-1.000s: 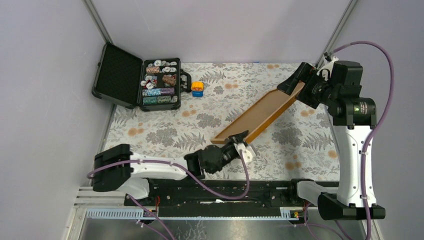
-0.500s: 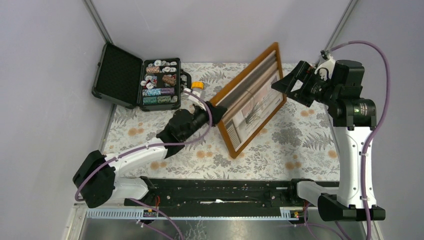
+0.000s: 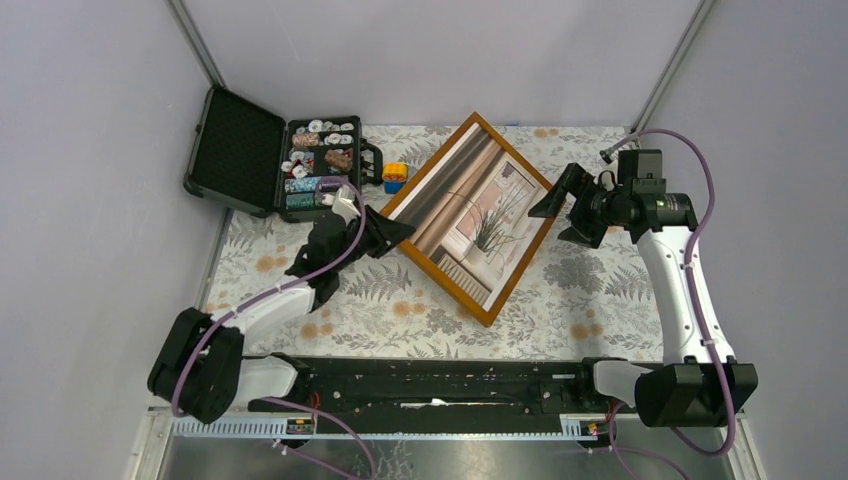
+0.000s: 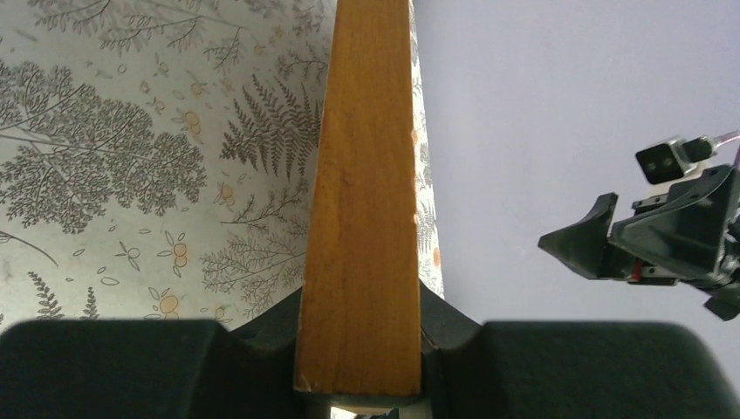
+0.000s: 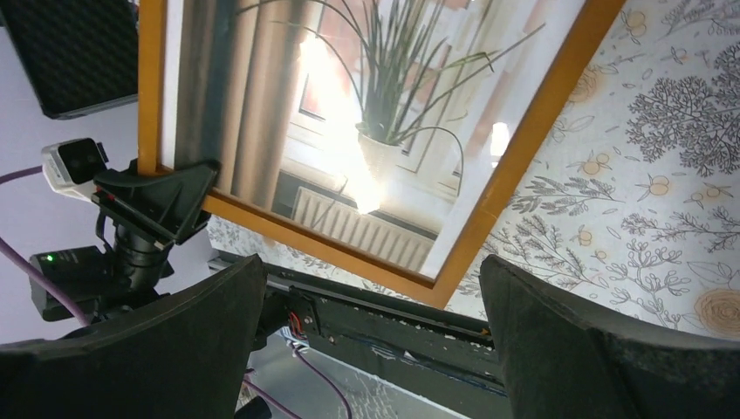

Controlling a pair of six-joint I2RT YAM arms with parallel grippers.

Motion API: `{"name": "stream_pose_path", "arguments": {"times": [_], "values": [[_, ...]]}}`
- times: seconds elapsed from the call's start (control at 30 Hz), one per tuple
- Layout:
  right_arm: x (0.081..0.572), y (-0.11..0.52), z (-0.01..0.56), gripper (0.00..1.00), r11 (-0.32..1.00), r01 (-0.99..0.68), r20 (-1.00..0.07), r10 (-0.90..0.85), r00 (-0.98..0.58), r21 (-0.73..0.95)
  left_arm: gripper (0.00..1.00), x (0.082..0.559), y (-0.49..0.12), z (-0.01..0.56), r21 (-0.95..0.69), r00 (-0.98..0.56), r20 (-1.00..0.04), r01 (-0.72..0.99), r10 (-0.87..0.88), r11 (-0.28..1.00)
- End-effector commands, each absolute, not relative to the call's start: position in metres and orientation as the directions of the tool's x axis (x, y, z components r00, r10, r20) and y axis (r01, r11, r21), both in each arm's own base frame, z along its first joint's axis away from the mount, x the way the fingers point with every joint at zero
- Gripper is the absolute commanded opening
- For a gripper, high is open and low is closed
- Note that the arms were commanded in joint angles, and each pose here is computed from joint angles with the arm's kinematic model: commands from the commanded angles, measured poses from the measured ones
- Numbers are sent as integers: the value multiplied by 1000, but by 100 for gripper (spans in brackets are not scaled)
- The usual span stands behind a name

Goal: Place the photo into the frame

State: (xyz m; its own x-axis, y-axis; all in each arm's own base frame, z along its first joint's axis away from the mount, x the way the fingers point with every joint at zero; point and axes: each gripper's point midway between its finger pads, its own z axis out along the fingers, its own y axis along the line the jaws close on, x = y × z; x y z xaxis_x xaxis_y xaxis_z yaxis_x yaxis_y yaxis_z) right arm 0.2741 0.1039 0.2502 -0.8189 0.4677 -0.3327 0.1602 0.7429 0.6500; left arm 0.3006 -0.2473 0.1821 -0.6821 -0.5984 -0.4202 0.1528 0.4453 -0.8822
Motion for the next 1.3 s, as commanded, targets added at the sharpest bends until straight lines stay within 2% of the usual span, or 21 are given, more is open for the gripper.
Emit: {"name": "stream_pose_path", "arguments": {"times": [0.0, 0.23, 0.37, 0.5, 0.63, 0.8, 1.0, 1.13, 1.27], "values": [[283, 103, 247, 100, 750, 142, -364, 467, -806, 646, 0, 285, -258, 168, -930, -810, -301, 134, -504, 341], [280, 99, 246, 100, 762, 146, -380, 468, -798, 631, 0, 287, -279, 144, -965, -888, -213, 126, -408, 230], [277, 97, 246, 100, 768, 153, -386, 471, -793, 622, 0, 292, -296, 121, -973, -918, -158, 83, -364, 214], [276, 97, 248, 100, 768, 151, -389, 471, -792, 623, 0, 285, -333, 111, -973, -940, -153, 89, -306, 213], [276, 97, 250, 100, 767, 151, -393, 475, -787, 624, 0, 292, -353, 102, -976, -902, -143, 60, -408, 209], [273, 96, 248, 100, 768, 153, -392, 474, -788, 622, 0, 298, -388, 96, -977, -914, -164, 97, -371, 192], [270, 95, 245, 100, 775, 156, -393, 470, -790, 613, 0, 323, -396, 68, -928, -902, -249, 119, -354, 352], [269, 95, 241, 100, 777, 160, -388, 467, -794, 609, 0, 331, -395, 51, -904, -913, -232, 75, -336, 421], [269, 95, 241, 100, 776, 159, -385, 466, -796, 611, 13, 331, -390, 28, -855, -934, -195, 12, -300, 519]]}}
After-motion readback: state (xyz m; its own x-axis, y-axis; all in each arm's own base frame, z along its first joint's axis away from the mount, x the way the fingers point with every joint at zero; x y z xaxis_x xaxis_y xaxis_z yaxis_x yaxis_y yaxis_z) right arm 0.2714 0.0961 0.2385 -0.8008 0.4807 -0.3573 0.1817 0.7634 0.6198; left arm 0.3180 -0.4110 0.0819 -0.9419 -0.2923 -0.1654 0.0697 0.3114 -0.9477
